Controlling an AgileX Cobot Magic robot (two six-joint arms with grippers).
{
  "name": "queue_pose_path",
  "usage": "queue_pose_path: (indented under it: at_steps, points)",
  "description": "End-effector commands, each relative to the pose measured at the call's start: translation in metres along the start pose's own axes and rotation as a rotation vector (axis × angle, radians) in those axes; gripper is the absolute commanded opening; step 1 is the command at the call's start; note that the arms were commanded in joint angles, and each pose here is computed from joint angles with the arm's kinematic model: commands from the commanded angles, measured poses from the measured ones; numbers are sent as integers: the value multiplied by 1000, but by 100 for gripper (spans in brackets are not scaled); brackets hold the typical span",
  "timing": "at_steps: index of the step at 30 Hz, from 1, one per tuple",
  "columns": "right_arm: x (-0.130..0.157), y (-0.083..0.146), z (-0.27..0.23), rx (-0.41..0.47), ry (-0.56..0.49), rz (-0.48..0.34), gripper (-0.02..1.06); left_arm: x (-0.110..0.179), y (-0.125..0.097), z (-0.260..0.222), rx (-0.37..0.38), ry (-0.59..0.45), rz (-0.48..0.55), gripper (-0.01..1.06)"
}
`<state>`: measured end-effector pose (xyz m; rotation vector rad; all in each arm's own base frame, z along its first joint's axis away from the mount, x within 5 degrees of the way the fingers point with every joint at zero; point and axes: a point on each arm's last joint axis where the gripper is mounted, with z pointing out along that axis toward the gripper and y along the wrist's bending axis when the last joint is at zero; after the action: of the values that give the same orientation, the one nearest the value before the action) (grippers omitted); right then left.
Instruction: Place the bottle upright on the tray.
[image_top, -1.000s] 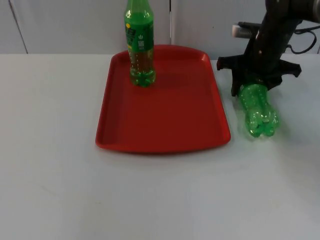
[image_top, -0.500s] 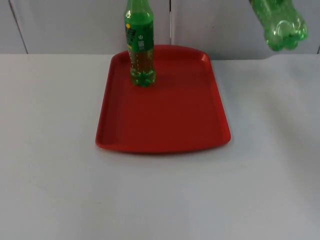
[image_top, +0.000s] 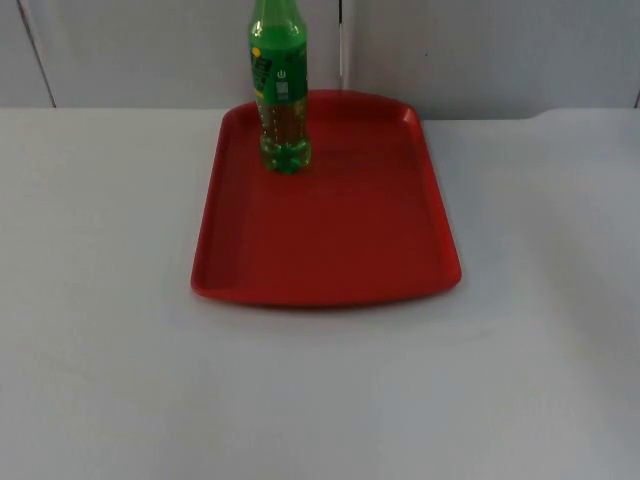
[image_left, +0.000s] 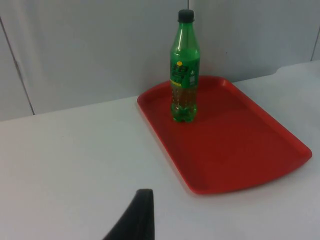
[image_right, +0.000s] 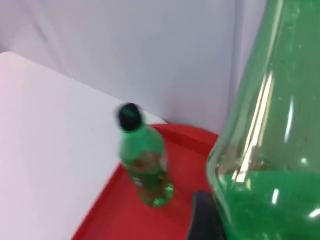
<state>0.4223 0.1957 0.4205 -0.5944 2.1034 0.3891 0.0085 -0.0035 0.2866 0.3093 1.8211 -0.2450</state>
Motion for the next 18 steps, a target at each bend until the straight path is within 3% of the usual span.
queue_pose_path:
  at_steps: [1,12,18]
  points:
    - [-11,22,-11,-36,-71,-55,0,-2,0,-2,5,-13,3,105]
    - [-16,77,-22,-90,-109,-162,0,-2,0,-2,5,-13,3,105]
    - [-11,89,-52,-92,-116,-217,0,-2,0,-2,5,-13,3,105]
